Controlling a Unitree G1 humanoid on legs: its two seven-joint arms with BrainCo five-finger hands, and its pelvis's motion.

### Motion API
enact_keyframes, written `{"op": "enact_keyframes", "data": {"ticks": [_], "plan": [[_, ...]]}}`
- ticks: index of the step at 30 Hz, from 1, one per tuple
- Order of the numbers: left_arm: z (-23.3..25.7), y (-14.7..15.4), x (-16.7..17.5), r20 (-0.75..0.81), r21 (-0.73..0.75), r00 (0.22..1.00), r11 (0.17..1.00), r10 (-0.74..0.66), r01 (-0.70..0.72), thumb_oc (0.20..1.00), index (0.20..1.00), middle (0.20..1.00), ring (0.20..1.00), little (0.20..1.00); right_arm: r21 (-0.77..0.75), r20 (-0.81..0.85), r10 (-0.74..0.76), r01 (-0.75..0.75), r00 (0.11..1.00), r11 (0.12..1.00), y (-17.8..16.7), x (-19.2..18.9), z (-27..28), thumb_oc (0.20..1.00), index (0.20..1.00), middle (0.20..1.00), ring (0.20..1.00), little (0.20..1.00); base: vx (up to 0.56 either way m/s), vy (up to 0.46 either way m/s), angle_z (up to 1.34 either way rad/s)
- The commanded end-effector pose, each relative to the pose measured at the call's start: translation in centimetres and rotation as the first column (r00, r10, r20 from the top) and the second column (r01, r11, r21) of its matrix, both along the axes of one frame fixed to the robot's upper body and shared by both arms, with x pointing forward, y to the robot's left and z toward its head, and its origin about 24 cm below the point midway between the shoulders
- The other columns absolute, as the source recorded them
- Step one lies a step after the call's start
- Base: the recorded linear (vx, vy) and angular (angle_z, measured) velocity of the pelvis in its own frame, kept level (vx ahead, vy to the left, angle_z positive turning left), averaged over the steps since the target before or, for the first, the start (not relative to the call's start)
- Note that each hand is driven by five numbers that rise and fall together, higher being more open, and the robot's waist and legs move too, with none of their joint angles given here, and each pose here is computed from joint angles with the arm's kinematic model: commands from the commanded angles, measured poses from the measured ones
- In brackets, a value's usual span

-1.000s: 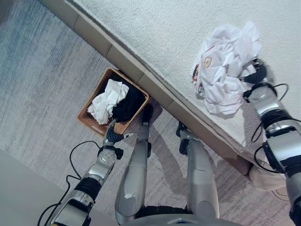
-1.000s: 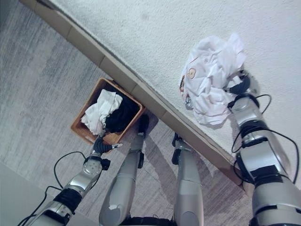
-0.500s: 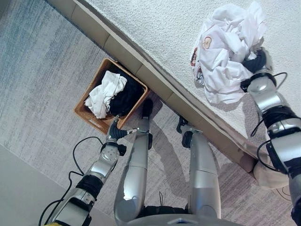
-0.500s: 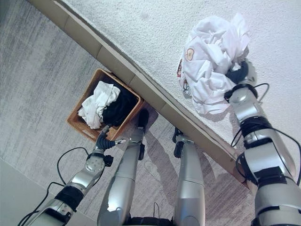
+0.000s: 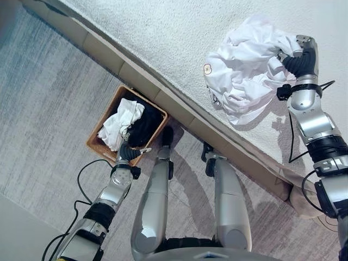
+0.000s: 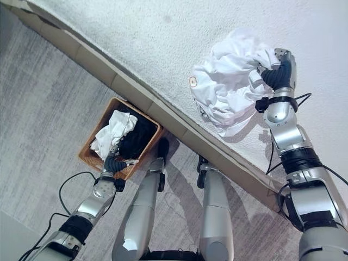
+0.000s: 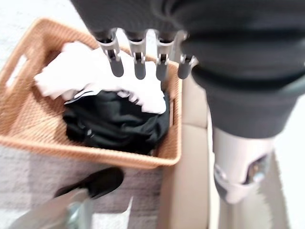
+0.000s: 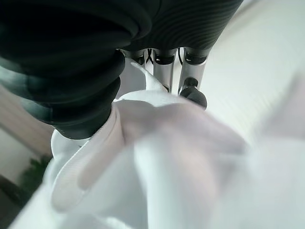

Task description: Pick up clothes into the bucket

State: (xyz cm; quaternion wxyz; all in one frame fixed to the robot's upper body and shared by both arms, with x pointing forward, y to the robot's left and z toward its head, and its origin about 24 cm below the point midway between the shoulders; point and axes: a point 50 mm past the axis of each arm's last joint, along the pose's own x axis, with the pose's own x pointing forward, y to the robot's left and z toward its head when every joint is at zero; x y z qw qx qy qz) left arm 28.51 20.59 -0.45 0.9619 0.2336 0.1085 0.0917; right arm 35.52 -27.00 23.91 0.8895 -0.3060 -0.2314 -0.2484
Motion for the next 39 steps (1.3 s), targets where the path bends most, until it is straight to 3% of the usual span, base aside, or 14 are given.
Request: {"op": "enact_keyframes", "data": {"ticks": [1, 7, 13, 18, 23, 28, 33, 39], "plan": [[-0.4, 1.5, -1.6, 0.005, -0.006, 0.999, 0.999, 0.042, -0.042, 1.0, 1.0, 1.0, 1.0, 1.0, 0.001, 0.255, 0.003, -0.003, 0.967, 1.0, -0.9, -2.4, 4.8, 0.2, 0.2, 0.2, 0.2, 0.2, 0.05, 0.021, -0.08], [1.7, 2.5, -1.8, 0.1, -0.045, 0.995, 0.999, 0.018, -0.013, 1.0, 1.0, 1.0, 1.0, 1.0, -0.027, 0.288, 0.034, -0.028, 0.957, 0.999, -1.1, -3.6, 5.4, 0.2, 0.2, 0.2, 0.2, 0.2, 0.1, 0.009, -0.09], [5.5, 2.4, -1.2, 0.241, -0.042, 0.968, 0.995, -0.076, 0.088, 1.0, 1.0, 1.0, 1.0, 1.0, -0.039, 0.201, 0.126, -0.121, 0.971, 0.992, -0.4, -3.4, 3.6, 0.2, 0.2, 0.2, 0.2, 0.2, 0.14, 0.0, -0.07], [8.3, 0.8, -0.7, 0.334, -0.055, 0.921, 0.971, -0.2, 0.231, 1.0, 1.0, 1.0, 1.0, 1.0, -0.025, 0.107, 0.236, -0.235, 0.966, 0.972, 0.9, -3.5, 1.3, 0.2, 0.2, 0.2, 0.2, 0.2, 0.12, -0.005, 0.0], [10.5, -1.9, -0.2, 0.381, -0.081, 0.845, 0.897, -0.374, 0.434, 1.0, 1.0, 1.0, 1.0, 1.0, -0.023, 0.012, 0.394, -0.394, 0.919, 0.919, 3.3, -3.3, 0.0, 0.2, 0.2, 0.2, 0.2, 0.2, 0.13, -0.01, 0.01], [11.4, -5.6, 0.2, 0.37, -0.119, 0.747, 0.769, -0.553, 0.628, 1.0, 1.0, 1.0, 1.0, 1.0, -0.063, -0.107, 0.527, -0.534, 0.843, 0.843, 6.0, -2.8, -0.4, 0.2, 0.2, 0.2, 0.2, 0.2, 0.12, -0.011, -0.06], [12.3, -8.7, 0.5, 0.352, -0.103, 0.645, 0.657, -0.678, 0.747, 1.0, 1.0, 1.0, 1.0, 1.0, -0.099, -0.197, 0.674, -0.698, 0.712, 0.709, 9.3, -3.5, 0.0, 0.2, 0.2, 0.2, 0.2, 0.2, 0.09, -0.01, -0.12], [10.6, -11.8, 0.8, 0.281, -0.175, 0.614, 0.59, -0.737, 0.788, 1.0, 1.0, 1.0, 1.0, 1.0, -0.092, -0.215, 0.815, -0.842, 0.538, 0.531, 13.0, -5.2, 0.5, 0.2, 0.2, 0.2, 0.2, 0.2, 0.05, -0.007, -0.07]]}}
